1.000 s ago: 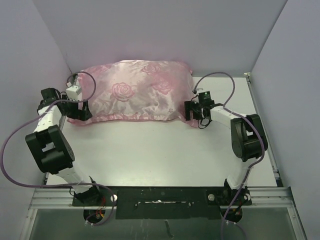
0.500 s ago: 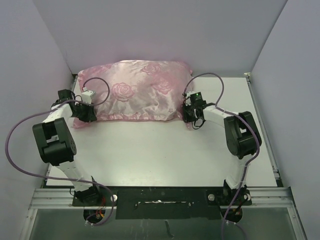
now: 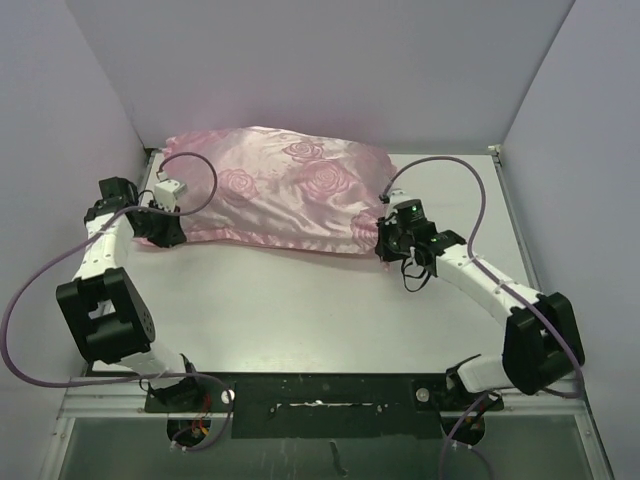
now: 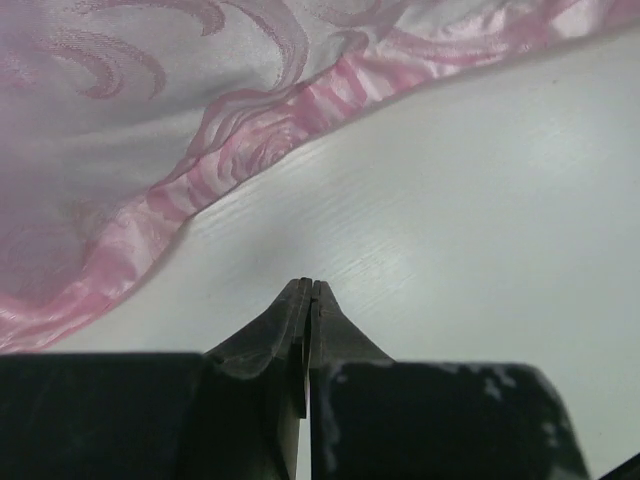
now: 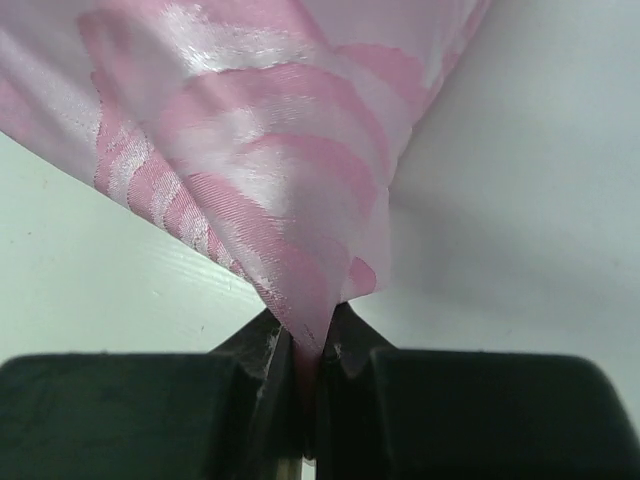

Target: Remove the pillowcase from the pillow

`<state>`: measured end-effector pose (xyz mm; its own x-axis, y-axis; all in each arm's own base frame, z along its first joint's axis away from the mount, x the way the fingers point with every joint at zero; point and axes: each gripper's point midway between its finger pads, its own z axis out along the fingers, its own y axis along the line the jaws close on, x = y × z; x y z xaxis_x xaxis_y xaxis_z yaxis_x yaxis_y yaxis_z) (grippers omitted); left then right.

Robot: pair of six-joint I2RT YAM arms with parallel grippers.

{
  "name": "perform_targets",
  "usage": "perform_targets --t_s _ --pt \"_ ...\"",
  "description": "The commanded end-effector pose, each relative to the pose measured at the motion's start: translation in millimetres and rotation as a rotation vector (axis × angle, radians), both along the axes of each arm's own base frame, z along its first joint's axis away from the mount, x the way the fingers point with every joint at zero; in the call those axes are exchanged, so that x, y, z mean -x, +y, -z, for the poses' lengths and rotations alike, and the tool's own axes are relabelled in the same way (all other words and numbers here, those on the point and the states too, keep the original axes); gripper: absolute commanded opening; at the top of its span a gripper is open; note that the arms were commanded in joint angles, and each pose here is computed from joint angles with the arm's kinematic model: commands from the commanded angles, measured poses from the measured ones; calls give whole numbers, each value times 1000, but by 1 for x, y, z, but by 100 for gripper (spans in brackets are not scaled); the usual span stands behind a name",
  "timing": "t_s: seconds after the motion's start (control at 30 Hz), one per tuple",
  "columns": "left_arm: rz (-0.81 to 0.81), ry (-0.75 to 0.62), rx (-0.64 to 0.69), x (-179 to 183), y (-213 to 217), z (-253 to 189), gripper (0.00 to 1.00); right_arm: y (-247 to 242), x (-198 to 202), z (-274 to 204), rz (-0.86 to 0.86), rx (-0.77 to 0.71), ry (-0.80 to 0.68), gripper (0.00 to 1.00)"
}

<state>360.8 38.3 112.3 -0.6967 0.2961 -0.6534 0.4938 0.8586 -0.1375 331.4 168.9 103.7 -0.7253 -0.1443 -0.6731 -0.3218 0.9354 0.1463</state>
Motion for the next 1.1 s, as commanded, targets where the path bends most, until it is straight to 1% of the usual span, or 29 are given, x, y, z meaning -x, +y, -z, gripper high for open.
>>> perform_targets --t_s 0.0,0.07,0.1,0.13,0.17,0.2,0.27,0.4,0.53,0.7,0.77,0.87,1.07 --pt "76 -51 24 24 -11 -45 0 -22 25 -25 110 -15 -4 0" --pt "87 -45 12 33 -11 -48 0 -28 34 -37 125 -14 -14 0" --pt "98 -52 -14 36 -8 -47 17 -32 38 -43 137 -14 -18 0" --pt "109 -54 -41 39 -5 -43 51 -34 42 -48 148 -17 -20 0" --pt "119 -51 -72 42 -1 -39 83 -38 45 -52 161 -14 -19 0" --pt "133 -43 -97 43 2 -33 96 -41 48 -55 174 -10 -18 0" --pt "142 -12 -122 45 8 -23 98 -51 53 -55 211 18 -2 0" --pt "155 59 -115 48 11 2 98 -75 60 -47 298 43 45 0" --pt "134 60 -81 38 8 19 98 -94 60 -35 361 -10 102 0" --pt "165 20 21 29 -13 20 98 -103 57 -26 380 4 149 0" --pt "188 21 14 28 -21 27 98 -101 55 -28 384 0 152 0" --pt "226 34 -34 27 -33 43 98 -99 52 -30 385 -3 149 0" --pt "204 -1 -42 11 -32 49 97 -99 52 -27 380 14 159 0"
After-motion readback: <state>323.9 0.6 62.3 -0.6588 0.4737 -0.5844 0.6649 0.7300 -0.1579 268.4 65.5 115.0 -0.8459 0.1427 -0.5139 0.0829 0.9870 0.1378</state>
